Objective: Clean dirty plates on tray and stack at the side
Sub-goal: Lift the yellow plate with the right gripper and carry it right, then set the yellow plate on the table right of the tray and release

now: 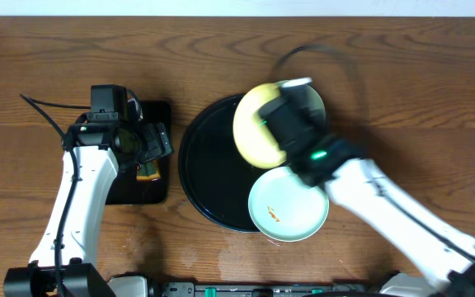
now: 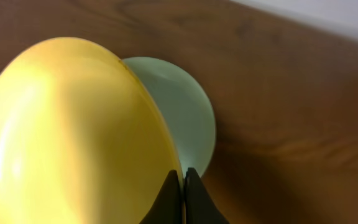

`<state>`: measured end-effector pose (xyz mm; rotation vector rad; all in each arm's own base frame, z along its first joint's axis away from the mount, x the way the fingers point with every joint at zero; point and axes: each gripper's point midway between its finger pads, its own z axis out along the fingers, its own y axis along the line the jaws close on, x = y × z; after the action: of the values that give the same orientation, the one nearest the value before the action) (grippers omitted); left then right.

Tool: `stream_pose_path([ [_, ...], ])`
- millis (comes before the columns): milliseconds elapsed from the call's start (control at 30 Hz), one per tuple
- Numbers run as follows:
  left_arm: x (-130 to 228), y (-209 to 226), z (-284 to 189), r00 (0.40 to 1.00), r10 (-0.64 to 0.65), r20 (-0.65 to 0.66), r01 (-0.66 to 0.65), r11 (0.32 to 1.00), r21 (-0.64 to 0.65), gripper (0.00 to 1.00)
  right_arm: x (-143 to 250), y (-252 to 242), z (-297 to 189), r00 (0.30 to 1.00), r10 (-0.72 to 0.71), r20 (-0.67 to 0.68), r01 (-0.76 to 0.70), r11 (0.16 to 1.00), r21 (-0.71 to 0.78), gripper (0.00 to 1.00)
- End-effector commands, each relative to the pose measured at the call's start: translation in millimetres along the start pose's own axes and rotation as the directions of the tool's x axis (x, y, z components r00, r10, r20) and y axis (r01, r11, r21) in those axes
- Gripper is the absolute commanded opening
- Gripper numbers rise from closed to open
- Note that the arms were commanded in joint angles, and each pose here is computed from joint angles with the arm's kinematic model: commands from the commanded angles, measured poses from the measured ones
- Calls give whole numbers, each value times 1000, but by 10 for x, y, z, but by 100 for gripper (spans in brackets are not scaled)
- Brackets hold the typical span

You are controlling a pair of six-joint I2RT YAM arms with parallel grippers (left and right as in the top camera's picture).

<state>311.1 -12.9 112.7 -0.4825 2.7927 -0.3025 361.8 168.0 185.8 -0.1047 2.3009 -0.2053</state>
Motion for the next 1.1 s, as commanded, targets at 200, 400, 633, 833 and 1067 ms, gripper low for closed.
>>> stream_pose_path([
  [200,-91,-36,-74,999,15,28,-16,1000,8,86,-58,-1295,137,782,556,-282,-616,757,-217,1],
  [400,-91,-36,-74,999,16,28,-16,1000,8,86,611,-2295,482,550,756,-355,-794,605,58,1],
  [633,-91,-36,-74,999,15,28,-16,1000,8,86,1294,-2920,737,409,847,-339,-797,513,320,1],
  [833,-91,-36,-74,999,16,28,-16,1000,8,86,1670,-3071,835,374,865,-335,-720,498,483,1],
  [1067,-91,-36,-74,999,16,28,-16,1000,8,86,1468,-2884,862,388,838,-384,-776,522,354,49],
])
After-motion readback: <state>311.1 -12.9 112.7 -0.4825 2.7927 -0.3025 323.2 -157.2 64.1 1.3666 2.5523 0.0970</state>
